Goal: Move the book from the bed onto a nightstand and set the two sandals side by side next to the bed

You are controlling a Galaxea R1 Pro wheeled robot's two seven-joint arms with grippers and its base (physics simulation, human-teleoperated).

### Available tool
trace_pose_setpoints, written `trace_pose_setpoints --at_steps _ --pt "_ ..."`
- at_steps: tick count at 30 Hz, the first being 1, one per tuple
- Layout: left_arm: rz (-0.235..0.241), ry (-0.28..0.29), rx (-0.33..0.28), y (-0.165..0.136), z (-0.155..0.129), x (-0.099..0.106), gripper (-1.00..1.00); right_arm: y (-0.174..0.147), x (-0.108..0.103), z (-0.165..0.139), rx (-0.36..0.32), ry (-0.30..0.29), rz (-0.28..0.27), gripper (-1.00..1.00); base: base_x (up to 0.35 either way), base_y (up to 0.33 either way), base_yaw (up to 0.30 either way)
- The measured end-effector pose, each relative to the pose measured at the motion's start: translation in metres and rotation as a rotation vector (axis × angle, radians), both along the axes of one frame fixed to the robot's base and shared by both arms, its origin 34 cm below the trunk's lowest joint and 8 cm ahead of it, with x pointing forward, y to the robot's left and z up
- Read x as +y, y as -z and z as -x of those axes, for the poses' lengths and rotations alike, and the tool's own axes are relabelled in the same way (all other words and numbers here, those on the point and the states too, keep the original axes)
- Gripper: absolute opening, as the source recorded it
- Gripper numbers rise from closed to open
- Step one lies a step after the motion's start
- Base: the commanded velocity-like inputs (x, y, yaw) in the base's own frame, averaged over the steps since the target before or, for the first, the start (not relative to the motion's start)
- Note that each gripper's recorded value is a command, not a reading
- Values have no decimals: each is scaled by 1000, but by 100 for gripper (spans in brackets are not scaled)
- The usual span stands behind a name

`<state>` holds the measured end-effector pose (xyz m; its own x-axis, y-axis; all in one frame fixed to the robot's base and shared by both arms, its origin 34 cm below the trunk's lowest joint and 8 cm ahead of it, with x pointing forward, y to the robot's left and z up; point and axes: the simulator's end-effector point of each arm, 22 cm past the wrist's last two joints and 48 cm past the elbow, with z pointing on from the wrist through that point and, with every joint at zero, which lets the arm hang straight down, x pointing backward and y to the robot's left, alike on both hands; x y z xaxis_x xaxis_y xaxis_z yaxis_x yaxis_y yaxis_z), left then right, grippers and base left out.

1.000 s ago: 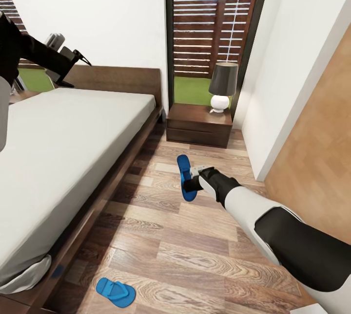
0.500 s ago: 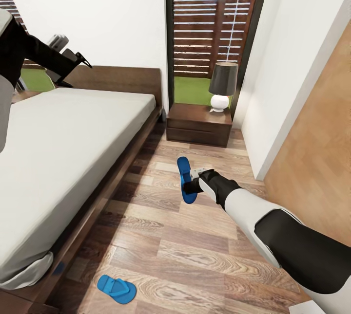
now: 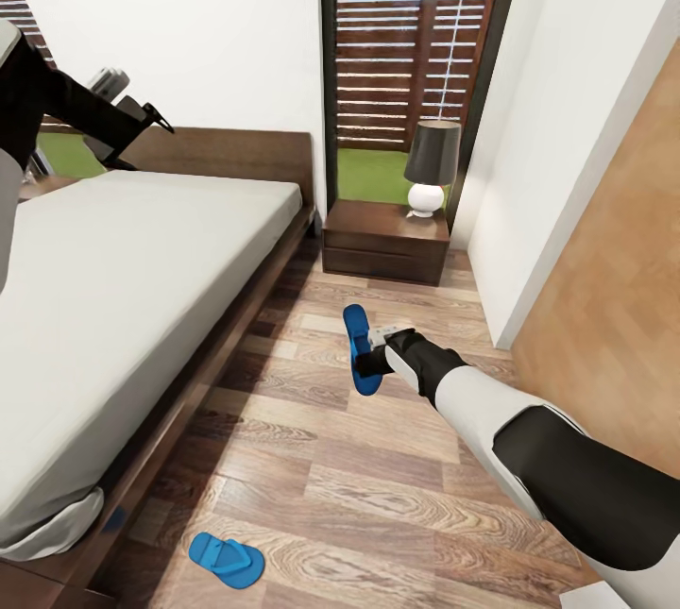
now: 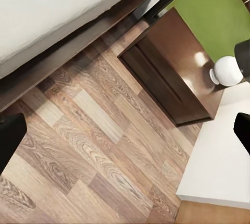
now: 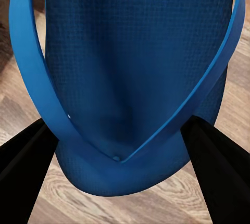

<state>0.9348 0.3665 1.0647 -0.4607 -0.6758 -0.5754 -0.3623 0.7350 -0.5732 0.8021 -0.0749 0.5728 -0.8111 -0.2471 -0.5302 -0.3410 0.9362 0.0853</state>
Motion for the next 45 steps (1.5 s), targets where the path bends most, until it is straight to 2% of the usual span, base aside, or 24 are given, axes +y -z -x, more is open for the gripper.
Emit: trace_pose_setpoints --at_steps 4,5,6,11,29,45 --pt "-6 -2 2 1 0 1 100 0 0 0 0 -1 1 -100 -15 4 0" --pt "-20 -4 6 2 0 3 100 0 0 0 0 -1 1 -100 -102 69 0" --pt "-48 -16 14 4 2 11 100 0 0 0 0 -1 1 -100 -113 98 0" --pt "-60 -33 18 5 4 23 100 0 0 0 0 1 -1 -100 -119 158 0" --pt "-60 -46 20 6 6 32 100 0 0 0 0 -1 1 -100 -134 52 0" --pt "-58 -67 25 7 10 47 100 -3 0 -4 -24 -4 3 -100 -2 1 0"
